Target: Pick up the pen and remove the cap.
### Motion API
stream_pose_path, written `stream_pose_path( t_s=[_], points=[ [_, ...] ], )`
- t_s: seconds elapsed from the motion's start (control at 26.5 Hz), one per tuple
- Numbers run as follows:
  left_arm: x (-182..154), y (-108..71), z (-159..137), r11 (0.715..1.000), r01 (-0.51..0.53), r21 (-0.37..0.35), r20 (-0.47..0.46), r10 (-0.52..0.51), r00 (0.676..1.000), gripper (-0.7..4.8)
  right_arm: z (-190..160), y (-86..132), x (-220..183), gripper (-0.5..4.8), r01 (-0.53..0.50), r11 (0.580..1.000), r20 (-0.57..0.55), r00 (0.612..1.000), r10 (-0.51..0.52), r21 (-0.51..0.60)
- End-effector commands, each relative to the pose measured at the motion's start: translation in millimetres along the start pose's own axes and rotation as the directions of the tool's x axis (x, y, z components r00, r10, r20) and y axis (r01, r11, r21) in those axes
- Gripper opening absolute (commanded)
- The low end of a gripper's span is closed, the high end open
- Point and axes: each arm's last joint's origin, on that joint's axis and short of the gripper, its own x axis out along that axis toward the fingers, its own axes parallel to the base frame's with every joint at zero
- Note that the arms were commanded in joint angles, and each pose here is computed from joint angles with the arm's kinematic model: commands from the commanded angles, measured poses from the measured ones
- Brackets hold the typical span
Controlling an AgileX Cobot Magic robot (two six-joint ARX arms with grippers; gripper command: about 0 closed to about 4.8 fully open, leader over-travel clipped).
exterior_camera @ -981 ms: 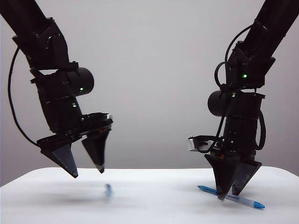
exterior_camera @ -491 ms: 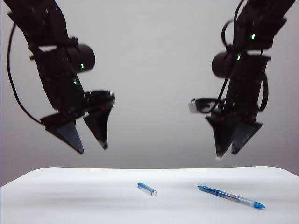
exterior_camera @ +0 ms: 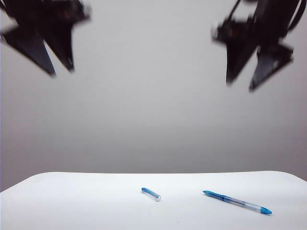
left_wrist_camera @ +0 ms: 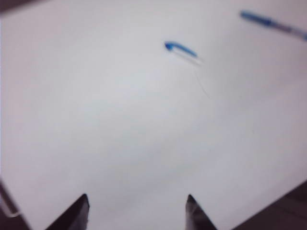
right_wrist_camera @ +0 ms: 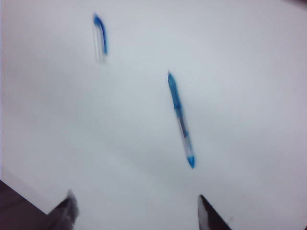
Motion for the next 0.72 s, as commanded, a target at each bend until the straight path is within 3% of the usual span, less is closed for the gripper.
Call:
stream_pose_path(
  t_s=[0.04, 0.26, 0.34, 0.42, 0.57, 0.6, 0.72],
  points=[
    [-53.0, -6.6, -13.4, 0.994, -0.112, -0.012, 0.146, 0.112, 0.983, 2.71, -8.0, 14.4, -52.9, 3.19, 0.029, 0.999, 0.178, 0.984, -0.025, -0.018],
    [-118.3, -18.4, -45.2, 0.976, -0.211, -0.054, 0.334, 0.217, 0.917, 2.72, -38.3, 35.3, -126.6, 3.19, 0.083, 0.996, 0.405, 0.912, -0.066, -0.024],
    [-149.5, -24.5, -66.1, 0.961, -0.263, -0.084, 0.448, 0.273, 0.852, 2.72, -57.3, 45.3, -160.0, 3.02, 0.158, 0.987, 0.519, 0.844, -0.134, -0.002],
    [-174.3, -27.9, -88.4, 0.917, -0.371, -0.149, 0.543, 0.389, 0.744, 2.72, -77.8, 53.9, -190.2, 2.55, 0.248, 0.968, 0.623, 0.75, -0.22, 0.042],
    [-190.8, -32.8, -120.7, 0.878, -0.424, -0.222, 0.665, 0.454, 0.592, 2.71, -103.6, 65.6, -222.0, 2.51, 0.284, 0.956, 0.739, 0.628, -0.243, 0.073],
    [-191.9, -33.9, -127.8, 0.877, -0.421, -0.232, 0.688, 0.454, 0.566, 2.68, -109.9, 68.2, -228.1, 2.49, 0.289, 0.954, 0.759, 0.604, -0.245, 0.078],
    [-189.5, -35.5, -147.7, 0.864, -0.422, -0.275, 0.731, 0.473, 0.491, 2.68, -130.3, 75.0, -243.5, 1.78, 0.298, 0.949, 0.799, 0.543, -0.261, 0.107]
  ],
)
